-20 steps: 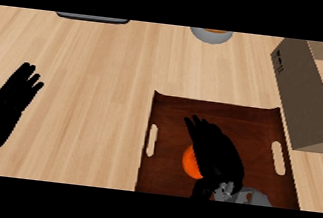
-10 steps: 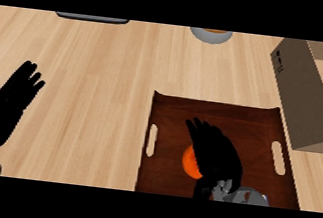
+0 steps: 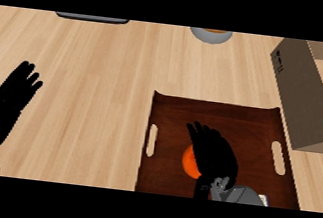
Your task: Pick the squash from the tray and place it in the cardboard box
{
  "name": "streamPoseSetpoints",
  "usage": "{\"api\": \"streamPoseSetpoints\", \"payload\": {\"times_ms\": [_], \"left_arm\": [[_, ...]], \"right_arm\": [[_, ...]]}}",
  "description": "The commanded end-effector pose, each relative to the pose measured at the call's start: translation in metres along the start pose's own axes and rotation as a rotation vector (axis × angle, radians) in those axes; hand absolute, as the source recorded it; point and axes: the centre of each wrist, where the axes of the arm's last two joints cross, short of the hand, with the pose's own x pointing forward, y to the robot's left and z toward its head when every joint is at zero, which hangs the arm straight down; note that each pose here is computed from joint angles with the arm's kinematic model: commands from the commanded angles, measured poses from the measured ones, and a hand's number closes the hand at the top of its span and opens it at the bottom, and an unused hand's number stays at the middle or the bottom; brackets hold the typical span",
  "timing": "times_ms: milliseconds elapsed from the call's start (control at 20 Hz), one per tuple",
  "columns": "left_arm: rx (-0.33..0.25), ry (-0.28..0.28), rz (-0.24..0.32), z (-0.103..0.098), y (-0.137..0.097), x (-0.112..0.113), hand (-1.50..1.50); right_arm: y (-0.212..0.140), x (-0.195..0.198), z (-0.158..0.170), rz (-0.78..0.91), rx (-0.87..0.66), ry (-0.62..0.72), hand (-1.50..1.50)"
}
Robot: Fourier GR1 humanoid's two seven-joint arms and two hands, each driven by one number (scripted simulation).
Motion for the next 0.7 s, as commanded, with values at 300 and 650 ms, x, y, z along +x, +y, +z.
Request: {"api": "streamPoseSetpoints", "payload": {"times_ms": [300, 650], "left_arm": [[-0.017, 0.003, 0.017, 0.005, 0.008, 0.018, 0.0], [-0.007, 0.006, 0.0, 0.009, 0.006, 0.0, 0.0]], "right_arm": [[0.005, -0.002, -0.006, -0.029, -0.026, -0.005, 1.5], [0.015, -0.019, -0.02, 0.03, -0.09, -0.116, 1.5]]}}
